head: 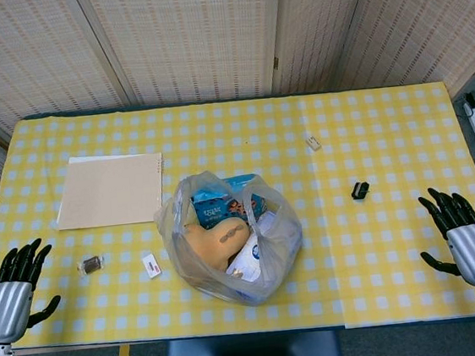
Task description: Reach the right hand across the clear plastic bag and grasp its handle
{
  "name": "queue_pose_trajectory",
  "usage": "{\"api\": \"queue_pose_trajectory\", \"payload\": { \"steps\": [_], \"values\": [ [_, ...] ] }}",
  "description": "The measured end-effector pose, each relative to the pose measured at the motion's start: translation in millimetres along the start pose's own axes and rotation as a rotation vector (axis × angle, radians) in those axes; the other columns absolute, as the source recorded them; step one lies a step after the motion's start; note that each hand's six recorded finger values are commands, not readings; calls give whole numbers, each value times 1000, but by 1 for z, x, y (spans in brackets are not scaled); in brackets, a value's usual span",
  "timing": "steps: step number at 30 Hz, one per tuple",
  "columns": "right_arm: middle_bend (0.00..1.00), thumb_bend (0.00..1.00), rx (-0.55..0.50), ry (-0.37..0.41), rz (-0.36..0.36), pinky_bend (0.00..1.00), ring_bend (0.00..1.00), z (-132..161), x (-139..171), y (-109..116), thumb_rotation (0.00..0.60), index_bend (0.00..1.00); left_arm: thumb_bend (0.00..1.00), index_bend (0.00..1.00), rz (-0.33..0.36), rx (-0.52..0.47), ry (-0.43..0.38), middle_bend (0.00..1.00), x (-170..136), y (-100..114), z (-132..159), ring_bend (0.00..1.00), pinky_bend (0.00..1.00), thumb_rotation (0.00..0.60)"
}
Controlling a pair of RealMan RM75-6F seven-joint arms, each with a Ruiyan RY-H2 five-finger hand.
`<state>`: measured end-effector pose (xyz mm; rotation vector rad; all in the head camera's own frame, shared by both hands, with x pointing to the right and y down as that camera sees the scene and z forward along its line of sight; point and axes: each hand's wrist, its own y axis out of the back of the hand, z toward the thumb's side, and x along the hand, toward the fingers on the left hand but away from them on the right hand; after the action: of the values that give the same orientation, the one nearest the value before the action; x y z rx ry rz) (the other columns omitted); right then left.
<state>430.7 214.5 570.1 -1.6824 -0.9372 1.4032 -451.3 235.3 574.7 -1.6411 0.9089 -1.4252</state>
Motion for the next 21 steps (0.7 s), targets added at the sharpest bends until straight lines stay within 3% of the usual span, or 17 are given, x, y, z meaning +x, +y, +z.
{"api": "queue_pose_trajectory", "payload": {
  "steps": [15, 21],
  "values": [
    [0, 236, 2, 45, 5, 0, 0, 10, 6, -2, 600, 0, 291, 0, -11, -16, -43, 0, 0, -1, 11, 0, 0, 600],
    [0, 236, -143, 156, 65, 0, 0, 31, -1, 1, 600, 0, 291, 0, -16, -13, -32, 0, 1, -2, 9, 0, 0, 600]
  ]
}}
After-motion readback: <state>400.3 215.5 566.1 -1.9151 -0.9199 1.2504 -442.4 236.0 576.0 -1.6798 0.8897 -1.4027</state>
